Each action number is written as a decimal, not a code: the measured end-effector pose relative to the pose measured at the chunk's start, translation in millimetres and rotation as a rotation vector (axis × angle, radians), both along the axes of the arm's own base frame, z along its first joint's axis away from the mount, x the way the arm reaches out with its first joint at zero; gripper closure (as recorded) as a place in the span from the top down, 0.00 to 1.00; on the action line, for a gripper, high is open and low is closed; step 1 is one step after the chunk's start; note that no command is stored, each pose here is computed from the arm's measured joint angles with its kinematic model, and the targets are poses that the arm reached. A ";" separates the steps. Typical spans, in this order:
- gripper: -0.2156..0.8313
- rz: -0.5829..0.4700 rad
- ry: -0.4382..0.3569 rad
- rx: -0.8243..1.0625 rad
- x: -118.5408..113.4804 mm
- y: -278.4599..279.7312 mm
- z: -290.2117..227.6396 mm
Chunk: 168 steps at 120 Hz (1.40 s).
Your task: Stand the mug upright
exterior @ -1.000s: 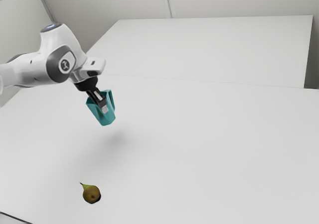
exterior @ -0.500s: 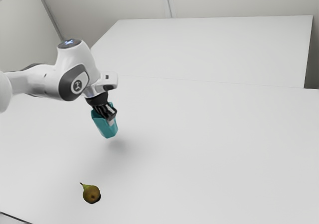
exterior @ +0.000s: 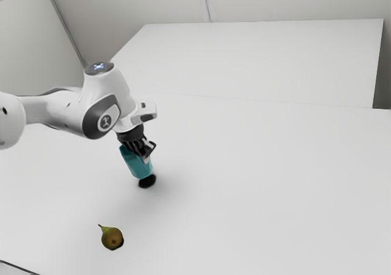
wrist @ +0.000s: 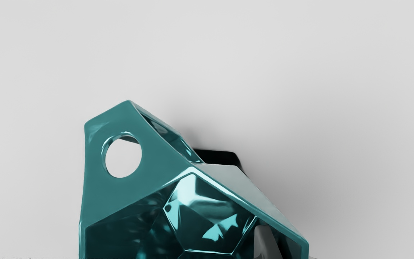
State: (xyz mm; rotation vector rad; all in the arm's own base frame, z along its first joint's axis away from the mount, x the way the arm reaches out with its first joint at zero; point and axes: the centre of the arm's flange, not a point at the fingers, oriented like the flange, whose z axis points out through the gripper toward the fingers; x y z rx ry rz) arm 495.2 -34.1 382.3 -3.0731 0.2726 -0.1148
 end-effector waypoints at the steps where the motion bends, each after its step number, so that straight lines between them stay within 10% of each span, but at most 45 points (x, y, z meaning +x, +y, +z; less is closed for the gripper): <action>1: 0.04 0.002 0.001 0.000 -0.4 -0.3 -0.7; 120: 0.06 0.122 -0.002 0.012 1.9 -16.5 -44.8; 168: 0.63 0.130 -0.048 -0.003 2.2 -20.4 -24.2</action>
